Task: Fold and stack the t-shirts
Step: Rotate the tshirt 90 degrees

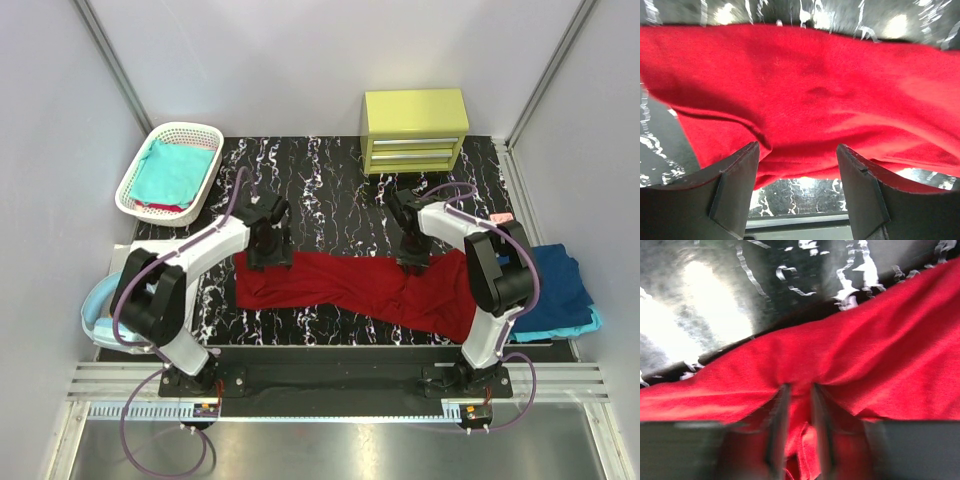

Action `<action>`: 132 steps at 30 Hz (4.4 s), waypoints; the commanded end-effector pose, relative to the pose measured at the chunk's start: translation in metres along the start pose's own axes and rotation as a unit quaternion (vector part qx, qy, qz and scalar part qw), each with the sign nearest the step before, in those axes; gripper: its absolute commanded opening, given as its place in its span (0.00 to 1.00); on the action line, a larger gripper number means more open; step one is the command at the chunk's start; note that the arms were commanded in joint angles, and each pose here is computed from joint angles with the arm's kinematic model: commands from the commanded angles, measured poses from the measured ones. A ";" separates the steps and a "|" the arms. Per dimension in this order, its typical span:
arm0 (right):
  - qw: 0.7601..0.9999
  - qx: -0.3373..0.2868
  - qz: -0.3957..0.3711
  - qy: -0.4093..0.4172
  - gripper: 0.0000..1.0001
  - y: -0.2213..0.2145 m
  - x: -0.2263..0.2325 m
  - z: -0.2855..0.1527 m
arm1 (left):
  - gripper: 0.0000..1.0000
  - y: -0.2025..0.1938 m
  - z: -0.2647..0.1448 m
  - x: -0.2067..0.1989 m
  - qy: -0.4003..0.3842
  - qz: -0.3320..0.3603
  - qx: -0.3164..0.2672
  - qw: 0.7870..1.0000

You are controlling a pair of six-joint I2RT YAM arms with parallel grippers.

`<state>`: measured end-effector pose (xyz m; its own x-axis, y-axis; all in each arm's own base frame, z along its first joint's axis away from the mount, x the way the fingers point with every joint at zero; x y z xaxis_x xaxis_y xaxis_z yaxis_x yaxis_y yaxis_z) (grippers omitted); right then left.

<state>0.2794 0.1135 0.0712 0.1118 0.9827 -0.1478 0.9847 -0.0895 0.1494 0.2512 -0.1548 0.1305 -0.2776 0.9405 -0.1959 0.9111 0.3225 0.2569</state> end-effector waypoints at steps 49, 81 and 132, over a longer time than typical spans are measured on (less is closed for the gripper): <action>0.988 0.075 0.105 -0.085 0.50 -0.081 -0.013 0.016 | 0.59 -0.052 0.052 -0.006 -0.013 0.041 0.123 0.992; 0.986 -0.030 0.165 0.019 0.65 -0.075 0.012 0.014 | 0.56 -0.058 0.036 -0.006 -0.036 0.043 0.123 0.991; 0.984 -0.086 -0.004 0.154 0.00 0.195 0.140 -0.003 | 0.00 -0.164 0.007 -0.101 -0.061 0.187 0.182 0.963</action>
<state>0.4747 0.2160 0.0829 0.1015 0.9909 0.0885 0.9496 -0.1230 0.2882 0.1375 -0.2695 0.0850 0.0842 0.9707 -0.2252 0.9963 -0.0856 0.0032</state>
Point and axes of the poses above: each gripper's point midway between its finger pads, its own z axis out along the fingers, its own x axis along the line the jaws close on, y = z × x, the point moved 6 cm from there along -z, back along the fingers, and after that the axes turned 14 degrees about -z, right-handed, at the moved point
